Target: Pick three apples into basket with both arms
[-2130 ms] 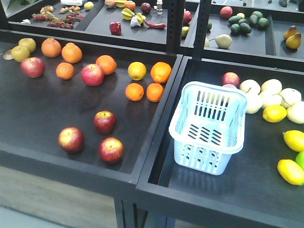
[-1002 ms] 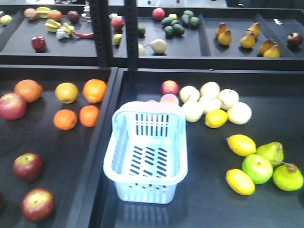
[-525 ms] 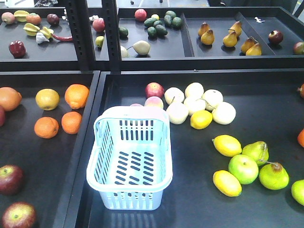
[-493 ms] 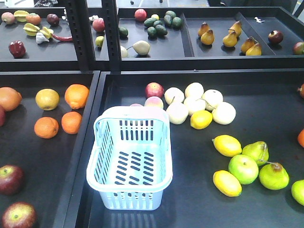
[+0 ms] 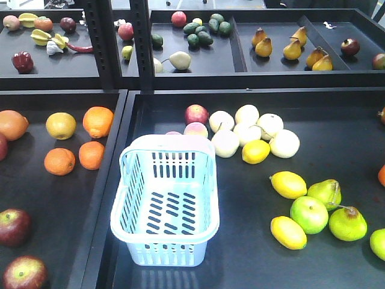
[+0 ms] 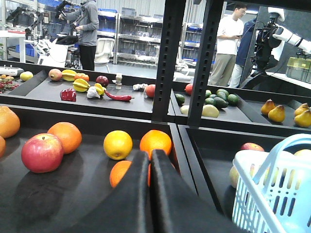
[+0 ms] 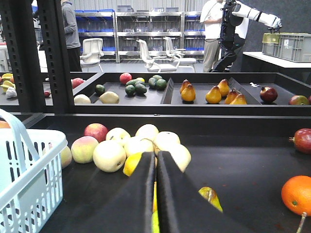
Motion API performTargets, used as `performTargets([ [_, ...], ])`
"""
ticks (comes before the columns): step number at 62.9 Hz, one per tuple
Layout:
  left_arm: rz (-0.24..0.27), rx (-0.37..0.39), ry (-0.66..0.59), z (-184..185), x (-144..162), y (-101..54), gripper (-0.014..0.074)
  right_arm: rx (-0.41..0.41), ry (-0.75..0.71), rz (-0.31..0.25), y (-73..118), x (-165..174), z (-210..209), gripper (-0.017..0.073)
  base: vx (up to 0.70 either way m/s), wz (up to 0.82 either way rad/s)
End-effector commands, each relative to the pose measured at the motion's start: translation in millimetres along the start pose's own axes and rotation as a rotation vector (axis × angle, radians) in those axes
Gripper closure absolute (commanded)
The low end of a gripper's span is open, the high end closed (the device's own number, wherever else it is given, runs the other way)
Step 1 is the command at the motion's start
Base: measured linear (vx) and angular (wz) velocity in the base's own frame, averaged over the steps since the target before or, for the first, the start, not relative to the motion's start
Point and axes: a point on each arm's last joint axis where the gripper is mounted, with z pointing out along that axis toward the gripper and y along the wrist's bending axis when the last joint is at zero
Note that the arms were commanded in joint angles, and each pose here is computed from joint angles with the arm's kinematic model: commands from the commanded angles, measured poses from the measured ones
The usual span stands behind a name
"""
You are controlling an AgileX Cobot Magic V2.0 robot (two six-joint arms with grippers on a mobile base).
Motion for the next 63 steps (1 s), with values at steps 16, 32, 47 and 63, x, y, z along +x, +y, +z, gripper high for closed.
performTargets([
  [16, -0.014, 0.024, -0.104, -1.9, -17.1, -3.1, 0.0599, -0.012, -0.068, -0.011, 1.5, -2.5, -0.6, 0.0564, 0.0, 0.02],
  [32, -0.014, 0.024, -0.104, -1.9, -17.1, -3.1, 0.0599, -0.012, -0.068, -0.011, 1.5, -2.5, -0.6, 0.0564, 0.0, 0.0],
  [47, -0.014, 0.024, -0.104, -1.9, -17.1, -3.1, 0.0599, -0.012, -0.068, -0.011, 1.5, -2.5, -0.6, 0.0564, 0.0, 0.0],
  [63, -0.014, 0.024, -0.104, -1.9, -17.1, -3.1, 0.0599, -0.012, -0.068, -0.011, 1.5, -2.5, -0.6, 0.0564, 0.0, 0.0],
])
